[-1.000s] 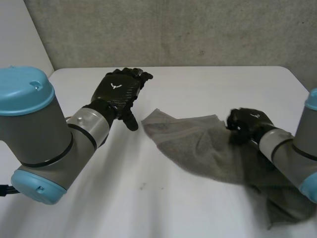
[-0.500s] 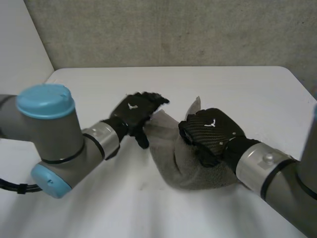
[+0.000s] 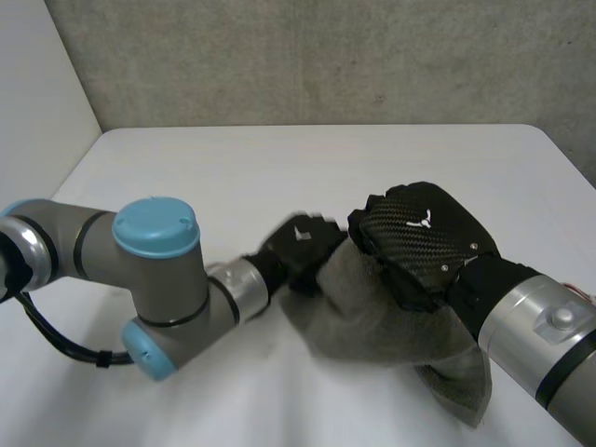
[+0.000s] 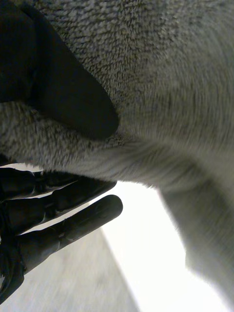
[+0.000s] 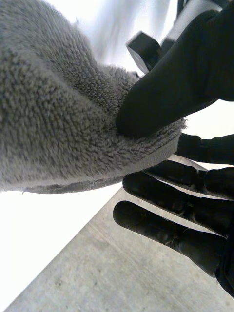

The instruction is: Fold the towel.

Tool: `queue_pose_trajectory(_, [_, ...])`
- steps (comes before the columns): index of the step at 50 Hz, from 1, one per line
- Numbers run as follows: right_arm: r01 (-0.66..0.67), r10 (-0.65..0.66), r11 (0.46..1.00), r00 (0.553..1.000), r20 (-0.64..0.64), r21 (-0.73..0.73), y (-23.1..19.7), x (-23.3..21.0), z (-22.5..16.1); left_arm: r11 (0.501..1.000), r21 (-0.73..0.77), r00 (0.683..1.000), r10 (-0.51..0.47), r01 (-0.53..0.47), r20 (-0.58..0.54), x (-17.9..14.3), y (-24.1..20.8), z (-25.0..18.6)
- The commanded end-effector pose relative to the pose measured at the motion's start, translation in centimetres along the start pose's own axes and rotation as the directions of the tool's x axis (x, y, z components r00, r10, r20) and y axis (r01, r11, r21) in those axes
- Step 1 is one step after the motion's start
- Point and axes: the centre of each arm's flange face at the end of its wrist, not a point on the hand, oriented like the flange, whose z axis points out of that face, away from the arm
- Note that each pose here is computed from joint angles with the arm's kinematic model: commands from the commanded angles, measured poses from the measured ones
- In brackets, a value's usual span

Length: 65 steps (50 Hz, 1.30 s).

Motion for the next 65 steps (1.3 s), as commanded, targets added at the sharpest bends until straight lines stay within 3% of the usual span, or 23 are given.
queue_pose_trajectory(1, [0.152,-0.147,0.984,0.987,-0.062,0.092,-0.7,1.1,2.3,0.937,0.308,0.867,-0.011,-0.165,0.499,-7.8,-7.2,-0.3])
queue_pose_trajectory(2, [0.203,-0.192,0.971,0.977,-0.089,0.126,-0.9,1.5,3.5,0.937,0.309,0.866,-0.012,-0.166,0.5,-7.8,-7.2,-0.3])
queue_pose_trajectory(4, [0.249,-0.229,0.953,0.965,-0.127,0.17,-1.4,2.0,4.6,0.864,0.438,0.813,-0.06,-0.248,0.579,-9.2,-11.2,-1.6])
queue_pose_trajectory(5, [0.249,-0.23,0.953,0.965,-0.128,0.17,-1.4,2.0,4.6,0.864,0.439,0.813,-0.06,-0.249,0.579,-9.2,-11.2,-1.6])
queue_pose_trajectory(7, [0.306,-0.248,0.915,0.941,-0.229,0.265,-2.9,3.1,6.4,0.8,0.517,0.796,-0.084,-0.305,0.6,-9.6,-14.1,-3.0])
queue_pose_trajectory(11, [0.349,-0.242,0.875,0.916,-0.32,0.337,-4.0,4.2,7.6,0.776,0.54,0.793,-0.087,-0.326,0.603,-9.0,-15.6,-4.5])
queue_pose_trajectory(13, [0.356,-0.234,0.866,0.909,-0.345,0.352,-3.5,4.6,8.9,0.782,0.533,0.793,-0.085,-0.322,0.603,-8.7,-15.5,-5.0])
queue_pose_trajectory(17, [0.33,-0.238,0.888,0.926,-0.293,0.32,-1.9,3.4,9.8,0.86,0.436,0.8,-0.058,-0.264,0.598,-7.3,-11.9,-6.4])
queue_pose_trajectory(19, [0.298,-0.247,0.91,0.948,-0.2,0.289,-0.5,1.1,10.1,0.922,0.332,0.805,-0.039,-0.199,0.592,-6.1,-8.7,-7.8])
queue_pose_trajectory(22, [0.283,-0.25,0.924,0.956,-0.151,0.259,0.5,0.1,10.3,0.945,0.281,0.808,-0.031,-0.169,0.588,-5.7,-7.3,-8.3])
queue_pose_trajectory(24, [0.253,-0.245,0.948,0.967,-0.065,0.195,2.6,-1.1,10.5,0.983,0.158,0.803,-0.018,-0.096,0.596,-5.3,-4.3,-9.5])
queue_pose_trajectory(26, [0.24,-0.24,0.957,0.971,-0.024,0.161,3.7,-1.6,10.6,0.983,0.157,0.802,-0.018,-0.095,0.596,-5.3,-4.3,-9.5])
queue_pose_trajectory(28, [0.227,-0.23,0.967,0.973,0.016,0.12,4.9,-2.1,10.8,1.0,-0.015,0.773,0.001,0.012,0.635,-5.3,-1.1,-11.3])
queue_pose_trajectory(32, [0.196,-0.193,0.981,0.975,0.11,-0.016,8.1,-3.4,10.9,0.985,-0.145,0.77,0.024,0.09,0.637,-4.2,0.7,-12.4])
queue_pose_trajectory(34, [0.198,-0.191,0.979,0.973,0.127,-0.041,8.5,-3.6,10.8,0.953,-0.263,0.785,0.046,0.151,0.618,-3.2,2.1,-13.2])
queue_pose_trajectory(39, [0.185,-0.176,0.981,0.976,0.131,-0.06,8.6,-3.6,10.7,0.934,-0.32,0.815,0.06,0.158,0.576,-1.7,1.9,-13.5])
queue_pose_trajectory(49, [0.177,-0.164,0.98,0.976,0.141,-0.085,8.8,-3.8,9.2,0.992,-0.119,0.826,0.028,0.047,0.562,-2.6,-5.0,-11.4])
queue_pose_trajectory(51, [0.176,-0.162,0.98,0.976,0.143,-0.091,8.9,-3.8,9.0,0.995,-0.094,0.84,0.024,0.032,0.543,-2.8,-5.8,-10.9])
queue_pose_trajectory(54, [0.172,-0.155,0.98,0.975,0.157,-0.102,9.3,-4.1,8.4,0.998,-0.064,0.886,0.017,0.014,0.463,-2.6,-6.5,-9.5])
queue_pose_trajectory(56, [0.171,-0.153,0.979,0.975,0.162,-0.107,9.5,-4.3,8.3,0.997,-0.081,0.934,0.019,0.011,0.358,-2.3,-5.7,-7.6])
queue_pose_trajectory(57, [0.171,-0.152,0.979,0.975,0.163,-0.11,9.5,-4.3,8.2,0.997,-0.081,0.934,0.019,0.011,0.357,-2.3,-5.7,-7.5])
queue_pose_trajectory(60, [0.17,-0.149,0.979,0.975,0.166,-0.115,9.7,-4.4,8.1,0.99,-0.139,0.958,0.073,-0.035,0.276,-2.5,-4.4,-5.8])
queue_pose_trajectory(65, [0.169,-0.148,0.979,0.974,0.17,-0.118,9.8,-4.5,8.0,0.958,-0.254,0.944,0.198,-0.13,0.265,-5.1,-1.8,-4.4])
